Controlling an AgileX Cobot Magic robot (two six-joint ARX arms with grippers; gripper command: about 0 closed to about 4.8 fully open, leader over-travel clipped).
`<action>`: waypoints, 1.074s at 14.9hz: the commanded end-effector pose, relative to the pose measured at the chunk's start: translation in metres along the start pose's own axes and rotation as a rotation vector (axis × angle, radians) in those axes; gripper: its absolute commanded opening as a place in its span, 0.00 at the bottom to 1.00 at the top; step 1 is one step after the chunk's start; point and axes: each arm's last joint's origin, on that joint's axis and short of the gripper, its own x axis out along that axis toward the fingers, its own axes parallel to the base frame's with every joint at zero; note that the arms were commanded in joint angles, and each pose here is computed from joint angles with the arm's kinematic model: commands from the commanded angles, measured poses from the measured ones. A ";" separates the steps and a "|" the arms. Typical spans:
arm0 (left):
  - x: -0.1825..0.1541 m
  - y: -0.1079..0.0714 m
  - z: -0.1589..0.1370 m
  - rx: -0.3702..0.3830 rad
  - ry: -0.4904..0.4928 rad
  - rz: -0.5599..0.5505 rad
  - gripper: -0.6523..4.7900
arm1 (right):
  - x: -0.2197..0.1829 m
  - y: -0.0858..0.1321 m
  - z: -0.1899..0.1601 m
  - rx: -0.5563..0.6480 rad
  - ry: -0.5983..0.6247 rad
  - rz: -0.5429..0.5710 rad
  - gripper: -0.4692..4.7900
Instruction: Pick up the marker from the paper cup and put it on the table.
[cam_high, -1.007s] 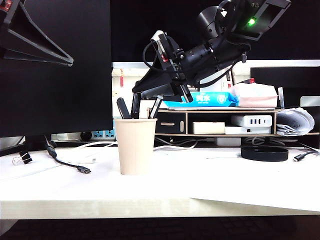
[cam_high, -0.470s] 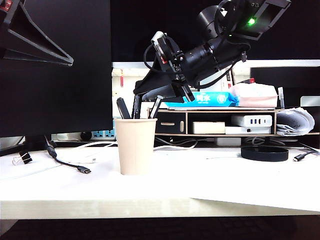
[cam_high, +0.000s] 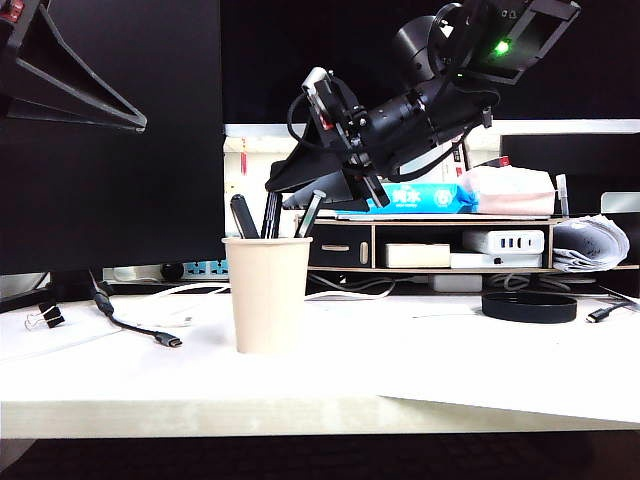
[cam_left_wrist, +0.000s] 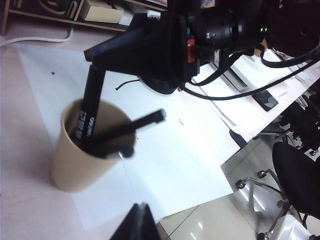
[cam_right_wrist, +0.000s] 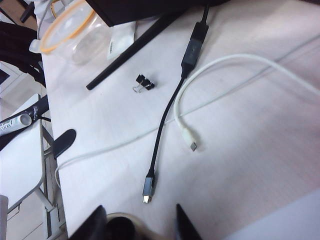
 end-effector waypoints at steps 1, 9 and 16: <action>-0.001 -0.002 0.003 0.016 -0.015 -0.011 0.11 | 0.001 0.001 0.000 -0.005 0.004 0.002 0.49; -0.001 -0.002 0.003 0.016 -0.014 -0.010 0.11 | 0.000 0.002 0.006 -0.032 -0.031 0.000 0.49; -0.001 -0.002 0.003 0.016 -0.014 -0.011 0.11 | -0.006 0.007 0.011 -0.047 -0.047 0.004 0.52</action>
